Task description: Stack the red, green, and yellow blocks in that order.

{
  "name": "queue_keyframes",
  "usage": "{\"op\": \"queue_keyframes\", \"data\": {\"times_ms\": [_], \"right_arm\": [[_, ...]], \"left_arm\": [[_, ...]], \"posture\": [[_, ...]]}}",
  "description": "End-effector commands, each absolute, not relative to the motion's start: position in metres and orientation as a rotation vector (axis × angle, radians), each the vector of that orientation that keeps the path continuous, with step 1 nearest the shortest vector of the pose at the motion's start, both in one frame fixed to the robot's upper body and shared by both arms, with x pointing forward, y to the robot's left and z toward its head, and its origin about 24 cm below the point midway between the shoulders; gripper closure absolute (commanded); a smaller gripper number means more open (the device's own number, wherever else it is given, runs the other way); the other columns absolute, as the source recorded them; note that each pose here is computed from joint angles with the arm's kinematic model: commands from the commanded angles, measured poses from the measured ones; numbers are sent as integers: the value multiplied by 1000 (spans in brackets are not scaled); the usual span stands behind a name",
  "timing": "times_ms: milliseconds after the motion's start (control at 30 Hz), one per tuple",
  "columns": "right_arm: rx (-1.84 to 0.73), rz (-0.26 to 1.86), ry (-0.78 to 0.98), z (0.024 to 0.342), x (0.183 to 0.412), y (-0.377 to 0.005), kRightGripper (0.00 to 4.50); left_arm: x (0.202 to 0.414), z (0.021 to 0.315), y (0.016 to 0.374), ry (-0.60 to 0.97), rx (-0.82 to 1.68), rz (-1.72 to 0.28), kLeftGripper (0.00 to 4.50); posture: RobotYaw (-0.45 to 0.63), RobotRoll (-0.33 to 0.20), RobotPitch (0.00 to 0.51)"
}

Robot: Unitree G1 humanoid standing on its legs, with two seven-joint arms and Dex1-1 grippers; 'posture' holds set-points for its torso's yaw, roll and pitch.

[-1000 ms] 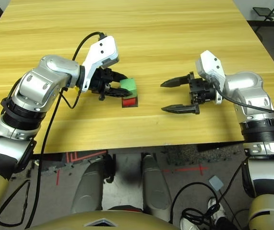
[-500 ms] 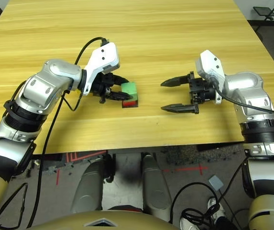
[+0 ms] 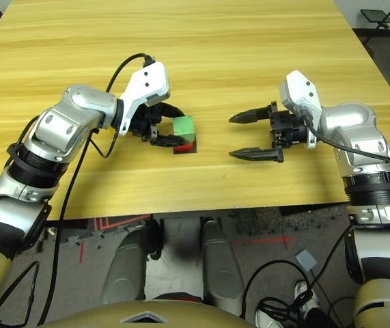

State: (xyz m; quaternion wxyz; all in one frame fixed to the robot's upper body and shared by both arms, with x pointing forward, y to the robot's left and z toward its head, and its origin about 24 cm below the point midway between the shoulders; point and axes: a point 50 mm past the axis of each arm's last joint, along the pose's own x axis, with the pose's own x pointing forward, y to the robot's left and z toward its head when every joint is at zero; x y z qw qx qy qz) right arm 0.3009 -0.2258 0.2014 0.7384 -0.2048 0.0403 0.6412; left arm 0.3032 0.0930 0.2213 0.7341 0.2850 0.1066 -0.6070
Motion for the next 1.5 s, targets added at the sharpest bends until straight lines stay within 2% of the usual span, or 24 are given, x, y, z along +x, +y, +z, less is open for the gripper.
{"op": "queue_keyframes", "data": {"times_ms": [33,233,467,600,833,1067,1167,1333,1367,1500], "right_arm": [[-454,1400,84,205,300,-231,0],[-455,1397,91,203,303,-233,0],[-456,1416,78,205,309,-227,0],[-460,1422,77,208,309,-226,0],[-463,1415,84,210,307,-228,0],[-460,1405,95,210,304,-231,0],[-456,1405,99,208,303,-231,0],[-448,1402,99,205,303,-230,0],[-447,1402,99,204,303,-229,0],[-442,1403,95,203,304,-228,0]], "left_arm": [[294,239,109,234,601,-1295,23],[300,251,160,291,629,-1031,23],[315,220,195,375,678,-913,23],[322,203,204,401,684,-896,23],[339,190,208,377,737,-878,23],[346,183,205,353,713,-876,23],[345,197,196,323,682,-888,603],[339,220,187,332,668,-925,2426],[336,225,186,342,693,-944,2550],[323,244,181,387,732,-1018,2549]], "posture": [[14,28,258],[42,28,250],[52,16,254],[48,7,258],[24,-7,265],[17,-10,267],[19,-4,271],[28,7,269],[30,9,268],[35,23,266]]}}
